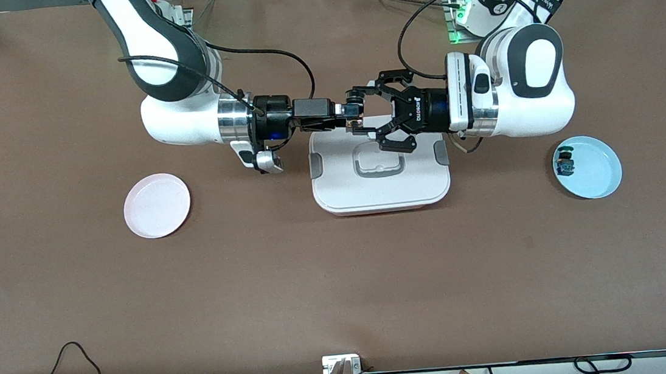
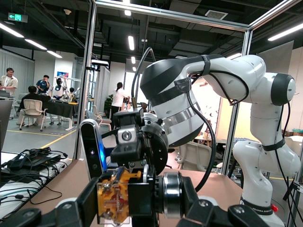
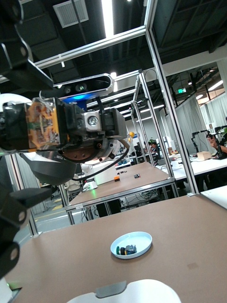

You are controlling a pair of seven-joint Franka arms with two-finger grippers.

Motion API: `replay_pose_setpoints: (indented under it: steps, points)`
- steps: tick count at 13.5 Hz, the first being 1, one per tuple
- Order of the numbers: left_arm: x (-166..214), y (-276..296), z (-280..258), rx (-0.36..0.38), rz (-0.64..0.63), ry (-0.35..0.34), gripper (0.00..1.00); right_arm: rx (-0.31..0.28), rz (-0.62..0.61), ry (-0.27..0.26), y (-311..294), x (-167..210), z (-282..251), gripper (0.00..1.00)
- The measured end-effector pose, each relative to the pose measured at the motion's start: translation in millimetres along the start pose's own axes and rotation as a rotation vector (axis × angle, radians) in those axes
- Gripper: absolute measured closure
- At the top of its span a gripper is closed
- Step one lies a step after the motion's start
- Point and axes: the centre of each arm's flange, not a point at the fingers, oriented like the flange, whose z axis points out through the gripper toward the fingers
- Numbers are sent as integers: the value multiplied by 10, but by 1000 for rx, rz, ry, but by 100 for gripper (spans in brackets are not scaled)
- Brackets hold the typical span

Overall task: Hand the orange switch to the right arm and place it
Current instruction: 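Close the right gripper on the orange switch beside the left gripper, then open the left gripper and withdraw it while the right gripper holds the switch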

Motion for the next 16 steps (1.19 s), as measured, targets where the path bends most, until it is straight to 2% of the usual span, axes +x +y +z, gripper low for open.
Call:
replay_pose_setpoints:
  steps: [2, 4, 11, 12, 14, 16]
  points:
    - [-2, -1, -2, 1, 0, 0, 28, 5, -30, 2, -7, 1, 0, 43]
    - [-16, -2, -10, 3, -4, -2, 28, 14, -41, 3, -40, 2, -6, 60]
    - [-14, -4, -16, 4, -4, -1, 28, 14, -45, 3, -41, 3, -2, 60]
    - [-5, -16, -43, 8, -3, 1, 23, 14, -45, 4, -37, 6, 1, 60]
    - [45, -126, -334, 44, 2, 18, 2, 12, -43, 9, -24, 22, -10, 60]
    - [128, -215, -803, 37, 8, 79, 0, 12, -43, 7, -22, 17, -5, 60]
